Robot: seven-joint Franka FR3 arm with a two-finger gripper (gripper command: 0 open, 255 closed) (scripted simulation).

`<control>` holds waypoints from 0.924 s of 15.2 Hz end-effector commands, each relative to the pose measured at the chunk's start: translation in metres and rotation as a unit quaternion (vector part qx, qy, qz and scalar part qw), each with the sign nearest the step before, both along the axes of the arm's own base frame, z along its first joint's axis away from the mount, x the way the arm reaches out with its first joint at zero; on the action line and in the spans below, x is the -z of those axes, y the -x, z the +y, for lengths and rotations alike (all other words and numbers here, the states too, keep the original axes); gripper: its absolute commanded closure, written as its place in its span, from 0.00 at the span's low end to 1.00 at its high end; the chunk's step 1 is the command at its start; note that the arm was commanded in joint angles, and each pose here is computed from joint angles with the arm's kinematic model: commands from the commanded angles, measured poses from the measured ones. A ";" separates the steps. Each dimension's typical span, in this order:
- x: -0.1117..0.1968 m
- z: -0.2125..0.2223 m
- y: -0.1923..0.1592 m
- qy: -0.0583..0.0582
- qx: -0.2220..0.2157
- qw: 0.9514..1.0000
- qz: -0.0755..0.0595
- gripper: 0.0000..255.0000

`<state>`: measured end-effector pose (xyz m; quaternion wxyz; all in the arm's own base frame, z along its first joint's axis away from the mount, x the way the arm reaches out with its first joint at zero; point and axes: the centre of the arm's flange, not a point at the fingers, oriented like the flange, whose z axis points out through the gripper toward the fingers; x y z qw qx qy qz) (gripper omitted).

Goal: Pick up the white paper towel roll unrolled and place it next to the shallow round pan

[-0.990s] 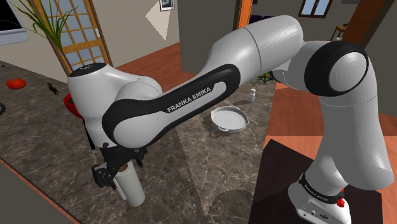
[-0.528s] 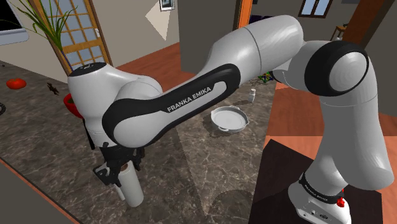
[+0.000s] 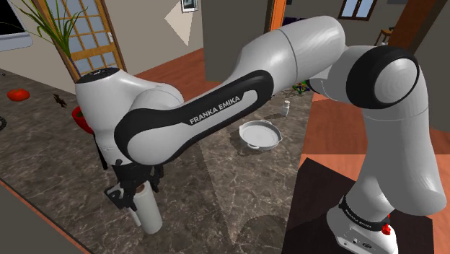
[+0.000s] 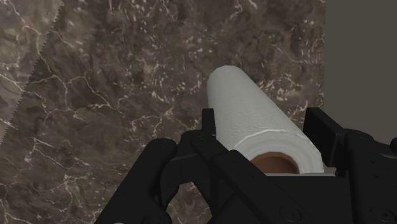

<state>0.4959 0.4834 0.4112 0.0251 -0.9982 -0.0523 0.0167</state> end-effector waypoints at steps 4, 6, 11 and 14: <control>-0.025 0.001 0.000 0.000 0.000 1.000 0.000 1.00; -0.036 0.001 0.000 0.000 0.000 1.000 0.000 1.00; -0.062 0.001 0.000 0.000 0.000 1.000 0.000 1.00; -0.078 0.001 0.000 0.000 0.000 1.000 0.000 1.00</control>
